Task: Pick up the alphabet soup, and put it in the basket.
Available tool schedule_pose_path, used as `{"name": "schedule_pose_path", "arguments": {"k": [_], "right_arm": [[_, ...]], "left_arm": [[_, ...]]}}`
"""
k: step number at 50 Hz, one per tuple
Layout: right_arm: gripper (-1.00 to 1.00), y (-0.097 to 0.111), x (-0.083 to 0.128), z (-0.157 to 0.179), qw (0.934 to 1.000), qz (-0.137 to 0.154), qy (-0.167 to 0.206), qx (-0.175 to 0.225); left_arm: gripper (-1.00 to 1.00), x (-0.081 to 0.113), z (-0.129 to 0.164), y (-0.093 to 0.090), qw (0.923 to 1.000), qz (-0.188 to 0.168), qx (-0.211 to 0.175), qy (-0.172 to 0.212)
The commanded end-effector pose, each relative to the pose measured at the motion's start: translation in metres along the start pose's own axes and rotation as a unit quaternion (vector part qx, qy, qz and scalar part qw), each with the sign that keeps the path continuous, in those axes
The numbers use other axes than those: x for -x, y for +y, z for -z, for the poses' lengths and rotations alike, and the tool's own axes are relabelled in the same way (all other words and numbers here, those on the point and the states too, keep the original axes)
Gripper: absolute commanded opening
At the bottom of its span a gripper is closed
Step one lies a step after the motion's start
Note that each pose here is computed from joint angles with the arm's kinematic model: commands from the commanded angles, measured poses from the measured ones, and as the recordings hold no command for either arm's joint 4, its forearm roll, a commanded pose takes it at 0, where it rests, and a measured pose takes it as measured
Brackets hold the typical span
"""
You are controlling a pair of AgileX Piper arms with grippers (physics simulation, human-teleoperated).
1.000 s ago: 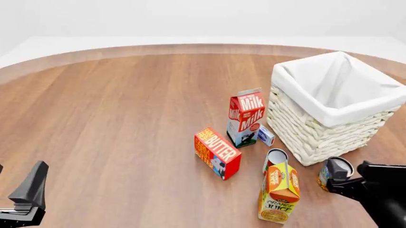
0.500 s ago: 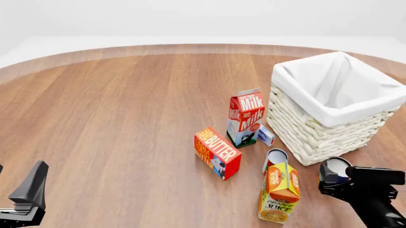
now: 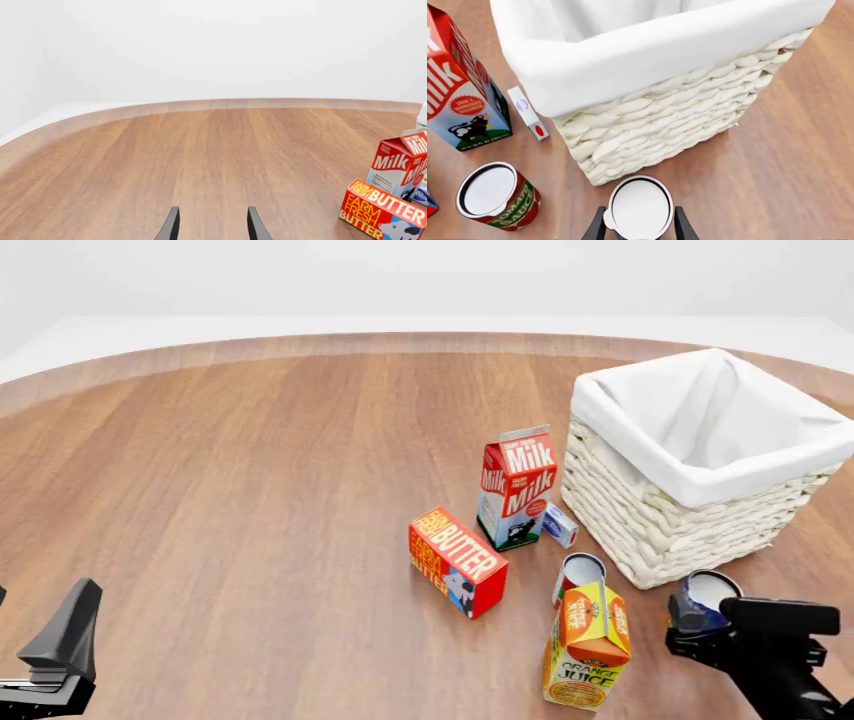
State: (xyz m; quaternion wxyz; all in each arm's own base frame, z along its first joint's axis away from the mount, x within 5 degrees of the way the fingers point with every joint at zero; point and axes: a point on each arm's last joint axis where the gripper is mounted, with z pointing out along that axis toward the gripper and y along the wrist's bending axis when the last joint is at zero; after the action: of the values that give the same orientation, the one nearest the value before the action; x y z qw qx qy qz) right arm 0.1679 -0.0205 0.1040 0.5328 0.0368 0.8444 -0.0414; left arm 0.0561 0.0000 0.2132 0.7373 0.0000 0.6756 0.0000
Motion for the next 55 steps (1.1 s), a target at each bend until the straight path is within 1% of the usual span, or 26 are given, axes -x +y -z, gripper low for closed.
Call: {"name": "schedule_pose_path", "arguments": {"k": [1, 27, 28, 38, 55], "right_arm": [[1.00, -0.0004, -0.0032, -0.0014, 1.0000, -0.002, 0.008, -0.001], [1.00, 0.0004, -0.0082, -0.0029, 0.9997, -0.001, 0.023, 0.001], [-1.00, 0.0004, -0.0082, -0.0029, 0.9997, -0.001, 0.023, 0.001], [-1.00, 0.0012, -0.0076, -0.0027, 0.9998, 0.003, 0.021, 0.003], [-1.00, -0.0017, -0.0018, -0.0009, 0.9999, 0.009, 0.003, -0.005]], "left_arm": [[1.00, 0.0000, 0.0000, 0.0000, 1.0000, 0.000, 0.000, 0.000], [1.00, 0.0000, 0.0000, 0.0000, 1.0000, 0.000, 0.000, 0.000], [1.00, 0.0000, 0.0000, 0.0000, 1.0000, 0.000, 0.000, 0.000], [1.00, 0.0000, 0.0000, 0.0000, 1.0000, 0.000, 0.000, 0.000], [1.00, 0.0000, 0.0000, 0.0000, 1.0000, 0.000, 0.000, 0.000]]}}
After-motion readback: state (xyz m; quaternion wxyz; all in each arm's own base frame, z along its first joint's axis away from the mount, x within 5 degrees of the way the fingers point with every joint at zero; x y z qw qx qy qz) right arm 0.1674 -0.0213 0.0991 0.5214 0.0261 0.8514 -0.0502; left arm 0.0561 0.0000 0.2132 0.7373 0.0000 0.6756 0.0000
